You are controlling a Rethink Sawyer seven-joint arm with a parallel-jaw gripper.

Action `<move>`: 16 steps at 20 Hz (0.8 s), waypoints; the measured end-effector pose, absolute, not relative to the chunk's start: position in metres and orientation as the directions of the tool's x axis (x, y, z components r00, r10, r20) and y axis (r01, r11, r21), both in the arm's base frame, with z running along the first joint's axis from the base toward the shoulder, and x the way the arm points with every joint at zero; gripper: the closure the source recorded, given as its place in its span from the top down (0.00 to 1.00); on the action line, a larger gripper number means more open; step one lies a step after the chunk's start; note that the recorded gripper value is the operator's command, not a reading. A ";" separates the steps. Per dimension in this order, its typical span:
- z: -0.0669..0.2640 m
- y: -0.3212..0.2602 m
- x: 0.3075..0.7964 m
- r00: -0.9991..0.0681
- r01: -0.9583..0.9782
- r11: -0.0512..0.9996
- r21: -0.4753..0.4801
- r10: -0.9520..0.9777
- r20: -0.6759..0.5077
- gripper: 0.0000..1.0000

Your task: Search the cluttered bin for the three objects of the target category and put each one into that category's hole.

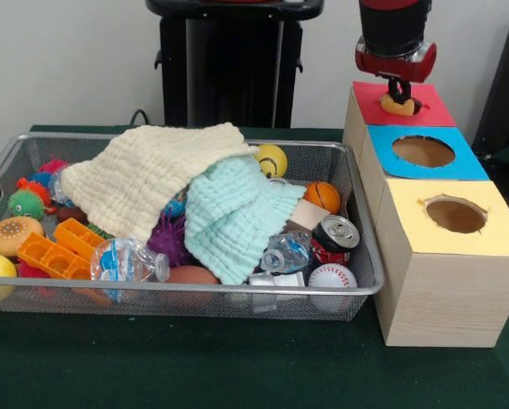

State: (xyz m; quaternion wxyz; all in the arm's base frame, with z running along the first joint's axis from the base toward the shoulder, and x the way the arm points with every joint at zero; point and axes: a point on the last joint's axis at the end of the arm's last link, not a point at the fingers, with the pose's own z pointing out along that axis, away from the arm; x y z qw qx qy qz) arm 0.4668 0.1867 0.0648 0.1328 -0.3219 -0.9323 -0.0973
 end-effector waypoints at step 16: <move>0.063 0.209 0.451 -0.810 0.555 0.829 0.061 0.523 0.264 0.00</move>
